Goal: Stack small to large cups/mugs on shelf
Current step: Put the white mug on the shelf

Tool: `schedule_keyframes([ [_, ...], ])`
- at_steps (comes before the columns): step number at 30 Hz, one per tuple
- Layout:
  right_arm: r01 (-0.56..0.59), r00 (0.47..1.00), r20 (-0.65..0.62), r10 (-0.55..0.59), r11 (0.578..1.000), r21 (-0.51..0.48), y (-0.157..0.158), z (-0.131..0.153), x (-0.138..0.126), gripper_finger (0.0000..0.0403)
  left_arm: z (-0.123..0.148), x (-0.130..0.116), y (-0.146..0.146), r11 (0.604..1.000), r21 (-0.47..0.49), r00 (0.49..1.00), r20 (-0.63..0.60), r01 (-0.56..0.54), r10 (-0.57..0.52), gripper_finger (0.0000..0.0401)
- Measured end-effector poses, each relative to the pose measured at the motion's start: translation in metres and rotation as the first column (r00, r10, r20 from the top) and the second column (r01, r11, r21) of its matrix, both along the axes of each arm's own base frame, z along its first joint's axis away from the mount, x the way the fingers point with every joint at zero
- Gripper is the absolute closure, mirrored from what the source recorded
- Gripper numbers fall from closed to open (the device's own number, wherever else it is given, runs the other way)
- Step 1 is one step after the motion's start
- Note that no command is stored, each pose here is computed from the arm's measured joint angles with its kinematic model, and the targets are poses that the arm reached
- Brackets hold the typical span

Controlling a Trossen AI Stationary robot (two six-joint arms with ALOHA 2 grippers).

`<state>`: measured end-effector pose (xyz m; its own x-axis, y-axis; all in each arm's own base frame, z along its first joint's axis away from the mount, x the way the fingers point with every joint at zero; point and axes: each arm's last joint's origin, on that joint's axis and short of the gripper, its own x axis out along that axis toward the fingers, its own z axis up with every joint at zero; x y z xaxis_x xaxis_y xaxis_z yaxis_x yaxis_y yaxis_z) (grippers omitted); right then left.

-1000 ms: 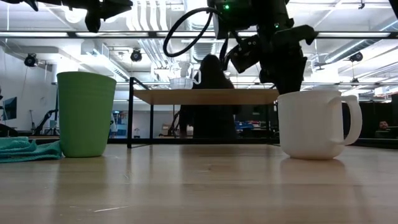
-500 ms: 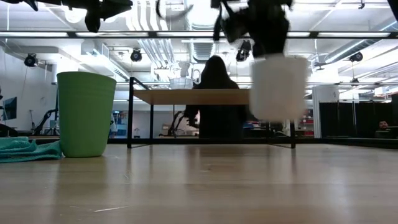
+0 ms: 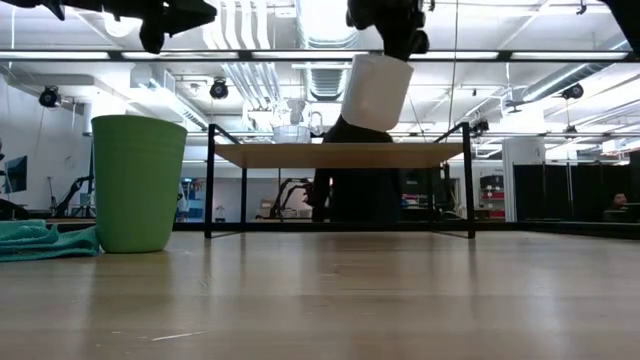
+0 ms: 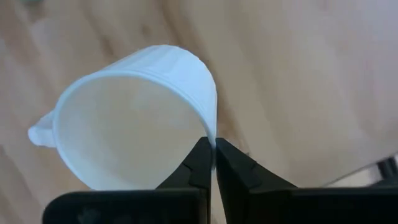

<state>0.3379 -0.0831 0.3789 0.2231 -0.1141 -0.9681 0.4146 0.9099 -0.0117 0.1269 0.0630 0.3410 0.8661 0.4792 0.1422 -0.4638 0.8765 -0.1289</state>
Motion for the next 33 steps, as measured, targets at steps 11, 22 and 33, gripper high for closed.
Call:
schedule_keyframes([
  [11,0.074,0.997,0.013,-0.074,0.997,-0.035,-0.057,0.000,-0.013,0.0394,-0.015,0.023,0.011,0.999,-0.047,0.995,-0.098,-0.002,-0.002,0.0338],
  [22,0.012,0.999,0.048,-0.009,0.998,-0.066,-0.081,-0.010,0.006,0.0394,-0.017,0.035,0.017,0.998,-0.060,0.992,-0.123,-0.004,-0.004,0.0338],
  [33,0.000,0.996,0.087,0.009,0.995,-0.101,-0.093,-0.005,0.019,0.0384,-0.009,0.026,0.012,0.999,-0.033,0.998,-0.069,-0.001,-0.001,0.0338],
])
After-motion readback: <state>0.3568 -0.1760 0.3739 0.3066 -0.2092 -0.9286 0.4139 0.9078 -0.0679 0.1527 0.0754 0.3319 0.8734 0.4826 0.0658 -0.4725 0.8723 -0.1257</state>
